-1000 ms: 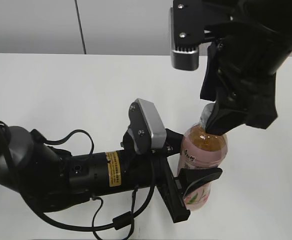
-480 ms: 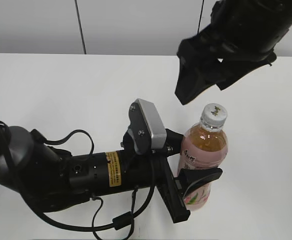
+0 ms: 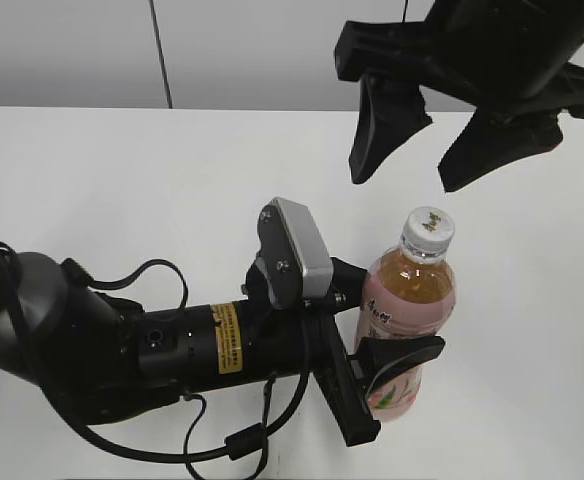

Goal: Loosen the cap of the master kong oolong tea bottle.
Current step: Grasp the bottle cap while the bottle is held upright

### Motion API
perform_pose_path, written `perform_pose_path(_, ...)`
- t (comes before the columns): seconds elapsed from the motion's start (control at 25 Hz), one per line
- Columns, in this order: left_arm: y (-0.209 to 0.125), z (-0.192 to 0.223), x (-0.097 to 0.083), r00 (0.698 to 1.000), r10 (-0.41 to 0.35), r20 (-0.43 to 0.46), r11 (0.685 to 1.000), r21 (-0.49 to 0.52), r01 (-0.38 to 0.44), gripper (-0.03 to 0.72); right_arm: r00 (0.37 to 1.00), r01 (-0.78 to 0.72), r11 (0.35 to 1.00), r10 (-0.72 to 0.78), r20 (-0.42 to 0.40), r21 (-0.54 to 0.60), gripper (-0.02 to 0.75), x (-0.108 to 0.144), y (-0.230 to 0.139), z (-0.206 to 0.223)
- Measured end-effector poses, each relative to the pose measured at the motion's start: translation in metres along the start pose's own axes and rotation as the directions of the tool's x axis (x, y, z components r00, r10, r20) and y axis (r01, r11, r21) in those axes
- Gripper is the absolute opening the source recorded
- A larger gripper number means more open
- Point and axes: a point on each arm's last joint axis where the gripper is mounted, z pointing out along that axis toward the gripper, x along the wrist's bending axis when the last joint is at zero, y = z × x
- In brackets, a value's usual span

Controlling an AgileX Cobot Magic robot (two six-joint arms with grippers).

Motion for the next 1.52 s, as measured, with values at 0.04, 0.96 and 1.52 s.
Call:
perform_pose_path(0.04,0.000,0.000,0.000,1.000,0.000,0.000,1.000,0.000,0.000,0.394,1.000,-0.005,1.000,0.005,0.005,-0.002,0.542,0.000,0.000,0.000)
perform_pose_path(0.96,0.000,0.000,0.000,1.000,0.000,0.001,1.000,0.000,0.000,0.394,0.998,-0.043,0.997,0.040,0.051,0.067,0.533,-0.011,-0.015,0.017)
perform_pose_path(1.52,0.000,0.000,0.000,1.000,0.001,0.002,1.000,0.000,-0.001,0.394,0.998,-0.039,0.996,0.035,0.056,0.074,0.307,-0.012,-0.014,0.020)
